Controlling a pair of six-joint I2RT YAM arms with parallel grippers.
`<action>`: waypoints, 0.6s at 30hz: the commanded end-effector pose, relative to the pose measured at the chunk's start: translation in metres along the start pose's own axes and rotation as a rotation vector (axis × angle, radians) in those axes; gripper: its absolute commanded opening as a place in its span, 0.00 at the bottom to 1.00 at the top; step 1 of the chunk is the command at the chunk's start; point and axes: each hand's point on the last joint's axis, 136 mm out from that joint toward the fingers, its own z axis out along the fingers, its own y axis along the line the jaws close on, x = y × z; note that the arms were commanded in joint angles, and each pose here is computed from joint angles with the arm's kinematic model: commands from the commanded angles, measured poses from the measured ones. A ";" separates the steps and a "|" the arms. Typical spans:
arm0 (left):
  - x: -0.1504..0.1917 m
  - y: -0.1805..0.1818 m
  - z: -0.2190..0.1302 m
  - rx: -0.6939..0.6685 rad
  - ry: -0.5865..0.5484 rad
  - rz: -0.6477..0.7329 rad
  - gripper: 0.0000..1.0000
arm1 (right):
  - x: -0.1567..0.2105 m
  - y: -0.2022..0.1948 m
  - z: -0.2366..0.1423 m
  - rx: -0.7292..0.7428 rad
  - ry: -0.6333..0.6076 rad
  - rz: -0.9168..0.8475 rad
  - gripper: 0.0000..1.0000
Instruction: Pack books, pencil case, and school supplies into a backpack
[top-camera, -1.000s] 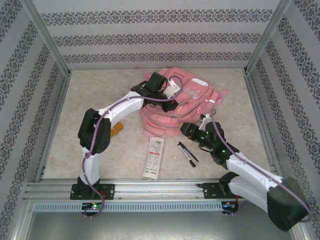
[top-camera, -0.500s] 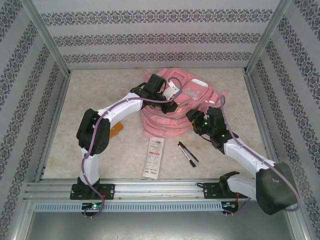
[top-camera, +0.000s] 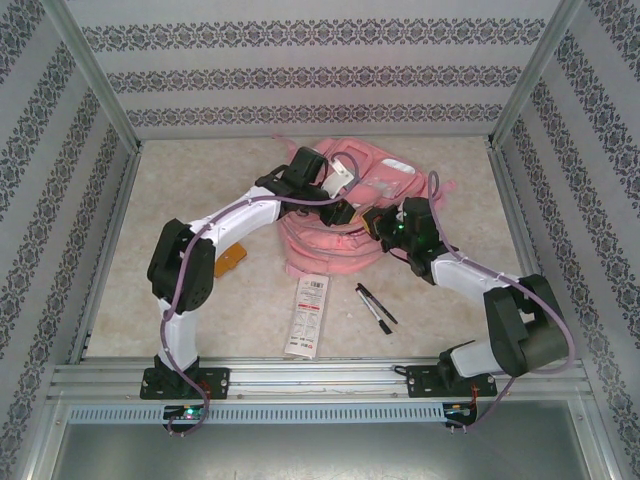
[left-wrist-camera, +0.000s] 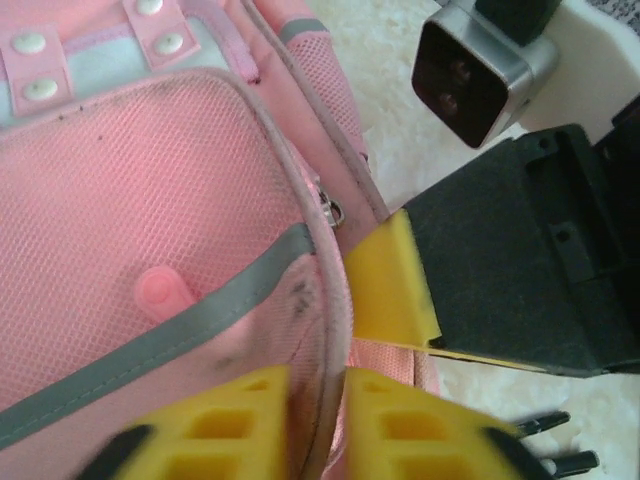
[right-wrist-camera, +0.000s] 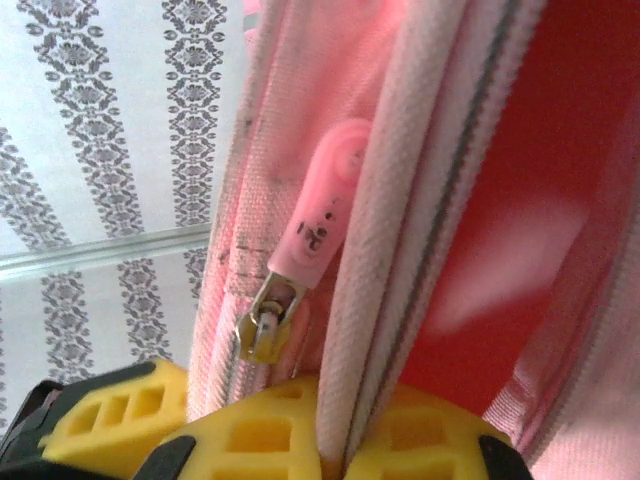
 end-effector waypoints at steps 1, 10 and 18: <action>-0.023 -0.026 -0.055 -0.047 -0.055 -0.028 0.41 | 0.001 0.052 -0.010 -0.136 -0.028 -0.020 0.00; 0.052 -0.033 -0.066 -0.172 -0.058 -0.364 0.62 | 0.027 0.077 0.009 -0.166 0.051 0.010 0.00; 0.079 -0.002 -0.053 -0.353 0.022 -0.418 0.55 | 0.041 0.077 0.014 -0.157 0.099 0.034 0.00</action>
